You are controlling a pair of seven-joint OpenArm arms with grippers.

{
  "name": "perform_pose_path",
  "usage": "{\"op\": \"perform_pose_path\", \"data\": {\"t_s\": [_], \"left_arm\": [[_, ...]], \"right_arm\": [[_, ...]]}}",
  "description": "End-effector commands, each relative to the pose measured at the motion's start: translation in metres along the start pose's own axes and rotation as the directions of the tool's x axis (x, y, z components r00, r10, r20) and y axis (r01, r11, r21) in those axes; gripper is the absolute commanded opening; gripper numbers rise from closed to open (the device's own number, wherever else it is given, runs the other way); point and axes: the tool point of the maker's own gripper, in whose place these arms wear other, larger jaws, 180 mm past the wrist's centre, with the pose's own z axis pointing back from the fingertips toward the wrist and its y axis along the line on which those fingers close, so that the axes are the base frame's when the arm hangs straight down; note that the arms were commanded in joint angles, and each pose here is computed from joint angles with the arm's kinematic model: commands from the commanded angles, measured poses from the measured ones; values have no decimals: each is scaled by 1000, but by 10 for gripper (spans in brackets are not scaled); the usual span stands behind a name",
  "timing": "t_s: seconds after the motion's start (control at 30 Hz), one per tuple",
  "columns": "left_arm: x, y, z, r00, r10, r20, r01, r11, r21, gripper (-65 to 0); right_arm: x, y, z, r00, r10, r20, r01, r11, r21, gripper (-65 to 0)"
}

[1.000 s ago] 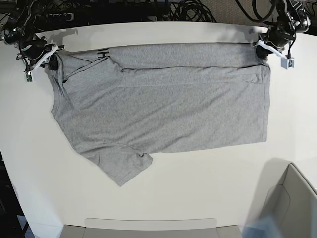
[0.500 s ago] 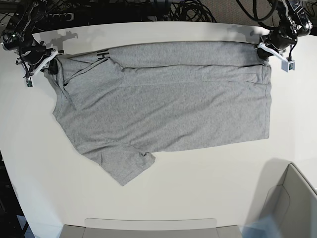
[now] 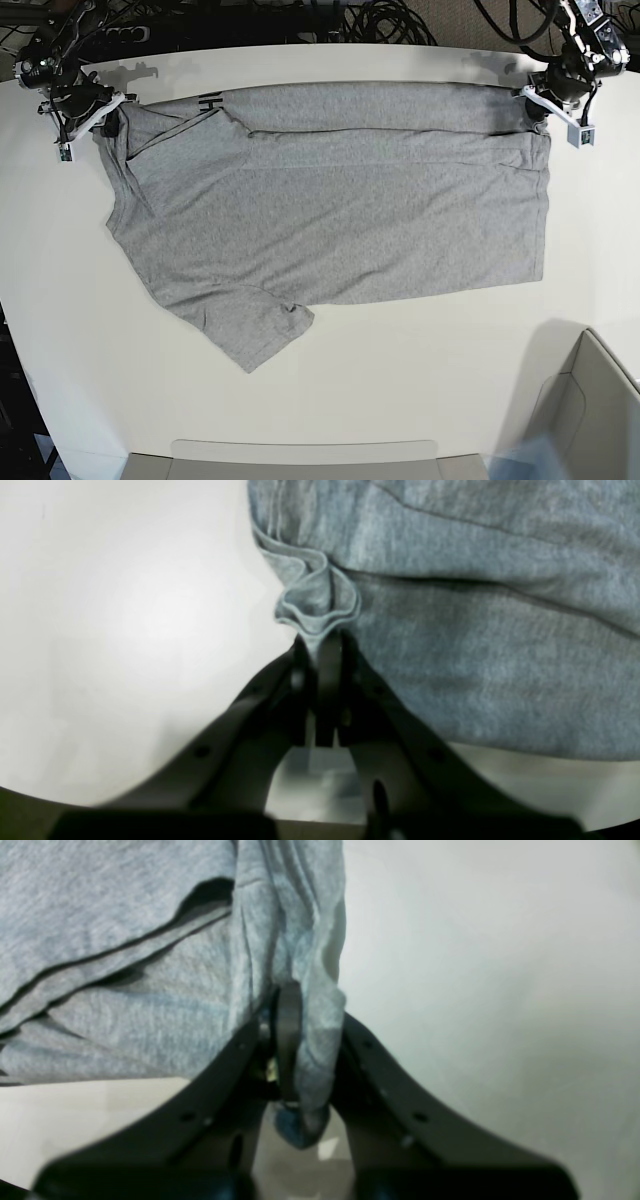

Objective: Fold the T-shirt properly
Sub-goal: 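Drag the shirt by its folded edge with both grippers toward the robot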

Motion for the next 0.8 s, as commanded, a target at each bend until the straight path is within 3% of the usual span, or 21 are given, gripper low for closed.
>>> {"op": "perform_pose_path", "data": {"t_s": [0.0,0.2,0.53,0.77], "left_arm": [[-10,19,3,998,-23,-57,27,996,85,-632],[1,16,11,999,-48,-19,49,995,88,-422],[17,10,25,995,-93,33,89,991,98,-417],[26,12,32,993,-101,65,93,989,116,-417]], "right_arm": [[5,-14,6,1000,24,-3,-25,998,-53,-605],[12,-9,11,999,35,23,-33,998,-59,-442],[41,-4,29,990,94,105,-84,992,-95,-427],[75,1,53,966,175,192,-147,978,-149,-427]]}}
